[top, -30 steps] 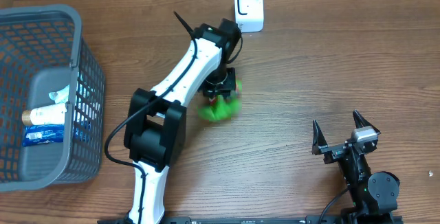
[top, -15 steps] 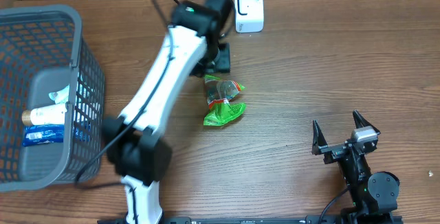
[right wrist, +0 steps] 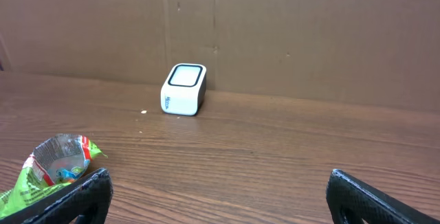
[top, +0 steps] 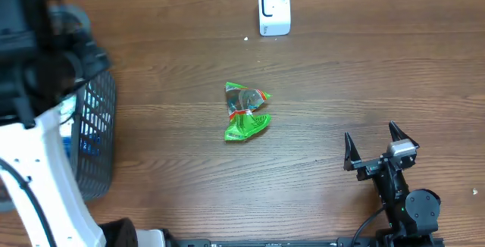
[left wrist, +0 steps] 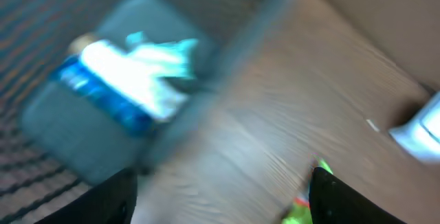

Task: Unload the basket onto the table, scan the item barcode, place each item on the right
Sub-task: 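Reach into the basket and grasp the blue packet with the left gripper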

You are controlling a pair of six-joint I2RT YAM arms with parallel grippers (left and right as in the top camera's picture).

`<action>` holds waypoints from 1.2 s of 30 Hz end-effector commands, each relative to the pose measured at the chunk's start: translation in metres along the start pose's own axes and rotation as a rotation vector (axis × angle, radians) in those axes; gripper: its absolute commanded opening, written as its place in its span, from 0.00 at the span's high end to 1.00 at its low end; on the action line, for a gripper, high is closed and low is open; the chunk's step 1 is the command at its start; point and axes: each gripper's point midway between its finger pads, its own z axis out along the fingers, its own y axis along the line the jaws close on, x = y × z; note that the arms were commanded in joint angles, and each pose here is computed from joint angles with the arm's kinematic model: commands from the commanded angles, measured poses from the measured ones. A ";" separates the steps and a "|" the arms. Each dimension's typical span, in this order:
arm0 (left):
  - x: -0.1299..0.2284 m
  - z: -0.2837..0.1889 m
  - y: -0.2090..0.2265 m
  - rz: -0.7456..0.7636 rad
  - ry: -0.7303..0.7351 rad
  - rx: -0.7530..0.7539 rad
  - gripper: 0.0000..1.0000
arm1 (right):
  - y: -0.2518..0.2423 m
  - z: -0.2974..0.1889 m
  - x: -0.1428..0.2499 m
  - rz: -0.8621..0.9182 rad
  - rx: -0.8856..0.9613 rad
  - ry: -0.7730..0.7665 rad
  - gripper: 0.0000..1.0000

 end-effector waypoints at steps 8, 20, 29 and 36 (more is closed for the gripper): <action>-0.012 0.054 0.116 -0.372 0.085 -0.182 0.26 | 0.000 0.000 0.002 -0.002 -0.002 -0.004 0.00; 0.052 0.168 0.155 -0.471 0.277 -0.178 0.26 | 0.000 0.000 0.002 -0.002 -0.002 -0.005 0.00; 0.101 0.235 0.186 -0.518 0.273 -0.242 0.20 | 0.000 0.000 0.002 -0.002 -0.002 -0.005 0.00; 0.108 0.265 0.198 -0.525 0.260 -0.276 0.20 | 0.000 0.000 0.002 -0.002 -0.002 -0.005 0.00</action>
